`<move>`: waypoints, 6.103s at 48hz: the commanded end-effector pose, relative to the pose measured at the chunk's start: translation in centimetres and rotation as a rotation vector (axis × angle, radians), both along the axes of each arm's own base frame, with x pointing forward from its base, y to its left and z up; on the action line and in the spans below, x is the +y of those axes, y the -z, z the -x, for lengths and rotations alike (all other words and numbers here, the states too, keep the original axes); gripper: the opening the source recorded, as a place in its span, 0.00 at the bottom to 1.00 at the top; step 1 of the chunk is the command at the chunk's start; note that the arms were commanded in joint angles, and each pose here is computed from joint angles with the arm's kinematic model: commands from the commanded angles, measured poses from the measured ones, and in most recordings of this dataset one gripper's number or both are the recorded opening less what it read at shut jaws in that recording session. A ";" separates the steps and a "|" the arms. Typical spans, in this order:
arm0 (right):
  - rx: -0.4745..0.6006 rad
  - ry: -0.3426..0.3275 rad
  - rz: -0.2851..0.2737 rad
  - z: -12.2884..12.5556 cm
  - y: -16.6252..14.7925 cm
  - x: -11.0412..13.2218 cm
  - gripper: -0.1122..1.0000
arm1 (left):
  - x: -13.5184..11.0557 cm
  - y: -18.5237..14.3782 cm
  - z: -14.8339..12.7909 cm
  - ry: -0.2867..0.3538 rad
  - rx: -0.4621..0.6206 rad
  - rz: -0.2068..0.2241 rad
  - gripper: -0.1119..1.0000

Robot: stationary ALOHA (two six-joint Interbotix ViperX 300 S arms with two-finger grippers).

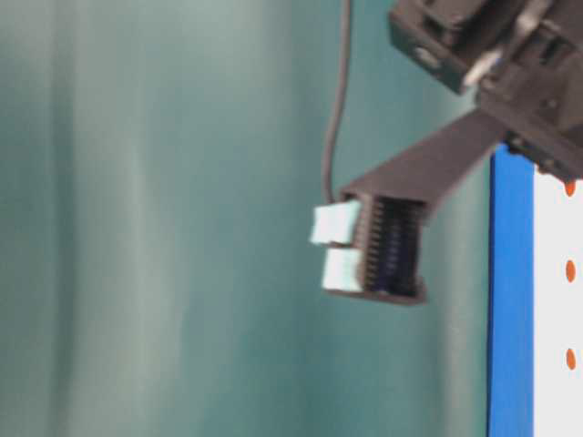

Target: Touch the tip of the soldering iron to the mark.

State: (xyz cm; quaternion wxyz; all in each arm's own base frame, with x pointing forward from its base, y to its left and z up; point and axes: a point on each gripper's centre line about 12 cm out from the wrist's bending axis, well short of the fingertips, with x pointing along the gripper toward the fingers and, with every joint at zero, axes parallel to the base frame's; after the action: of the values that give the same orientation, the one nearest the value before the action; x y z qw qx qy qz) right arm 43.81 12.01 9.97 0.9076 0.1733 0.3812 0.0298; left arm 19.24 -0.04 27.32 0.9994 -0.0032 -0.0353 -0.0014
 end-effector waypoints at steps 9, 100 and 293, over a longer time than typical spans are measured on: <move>-0.039 0.005 -0.012 -0.7 -1.3 0.1 0.16 | 0.0 -0.3 -0.2 -0.002 -0.009 0.000 0.10; -0.062 0.095 0.223 1.3 -12.9 -14.0 0.88 | 0.0 -0.3 -0.1 -0.001 -0.003 0.008 0.10; -0.490 0.185 0.228 27.3 -13.5 -13.5 0.87 | 0.0 -0.3 -0.2 -0.001 -0.005 0.008 0.10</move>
State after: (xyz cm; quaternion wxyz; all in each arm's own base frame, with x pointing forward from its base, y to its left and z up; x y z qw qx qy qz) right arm 16.30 -1.46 23.10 0.9845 0.0919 0.1384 -0.0564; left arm 19.25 -0.04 27.23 0.9995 -0.0070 -0.0314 -0.0015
